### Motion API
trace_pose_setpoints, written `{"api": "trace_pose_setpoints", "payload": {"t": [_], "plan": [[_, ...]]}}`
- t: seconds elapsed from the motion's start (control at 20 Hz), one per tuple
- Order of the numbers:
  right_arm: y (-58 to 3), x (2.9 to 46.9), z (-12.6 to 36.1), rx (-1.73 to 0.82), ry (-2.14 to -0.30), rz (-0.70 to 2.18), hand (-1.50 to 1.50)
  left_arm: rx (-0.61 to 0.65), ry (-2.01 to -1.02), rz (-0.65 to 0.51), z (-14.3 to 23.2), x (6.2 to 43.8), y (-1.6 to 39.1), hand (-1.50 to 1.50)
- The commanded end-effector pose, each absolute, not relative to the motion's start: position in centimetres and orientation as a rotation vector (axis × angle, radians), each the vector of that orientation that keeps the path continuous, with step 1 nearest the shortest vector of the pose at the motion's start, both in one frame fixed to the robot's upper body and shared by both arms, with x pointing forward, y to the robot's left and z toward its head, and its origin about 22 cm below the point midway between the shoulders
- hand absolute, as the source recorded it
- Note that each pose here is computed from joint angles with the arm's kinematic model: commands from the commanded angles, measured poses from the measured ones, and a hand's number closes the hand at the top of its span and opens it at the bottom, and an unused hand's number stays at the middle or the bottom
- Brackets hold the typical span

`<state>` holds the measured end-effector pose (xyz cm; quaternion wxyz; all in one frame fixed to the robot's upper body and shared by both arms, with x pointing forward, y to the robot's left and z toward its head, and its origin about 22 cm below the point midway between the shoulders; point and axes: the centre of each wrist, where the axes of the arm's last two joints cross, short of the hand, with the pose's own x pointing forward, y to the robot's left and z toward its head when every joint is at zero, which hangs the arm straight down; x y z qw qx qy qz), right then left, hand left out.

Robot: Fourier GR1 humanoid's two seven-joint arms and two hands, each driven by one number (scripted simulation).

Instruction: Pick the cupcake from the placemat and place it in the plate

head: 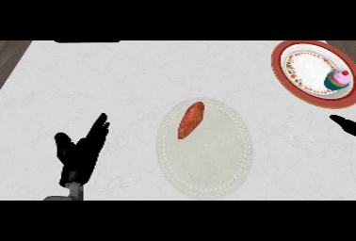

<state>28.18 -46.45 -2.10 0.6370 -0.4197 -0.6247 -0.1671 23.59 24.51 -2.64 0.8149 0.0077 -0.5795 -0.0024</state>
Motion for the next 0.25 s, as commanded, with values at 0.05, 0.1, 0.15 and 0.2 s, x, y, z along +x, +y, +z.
{"api": "trace_pose_setpoints", "payload": {"t": [0.05, 0.1, 0.15, 0.2], "plan": [[-44.9, 25.7, -3.0, -0.963, -1.389, -0.35, -1.5, 0.02, -1.171, -0.004, -4.0, 22.4, 24.7, 0.0], [-43.9, 26.0, -2.7, -0.955, -1.409, -0.362, -1.5, 0.018, -1.179, -0.001, -2.1, 24.0, 23.9, 0.0], [-44.8, 25.7, -1.6, -0.964, -1.385, -0.344, -1.5, 0.024, -1.19, 0.006, -4.0, 22.8, 24.5, 0.0], [-45.3, 24.5, -1.3, -0.972, -1.398, -0.351, -1.5, -0.008, -1.196, 0.005, -3.6, 21.9, 26.1, 0.0]]}}
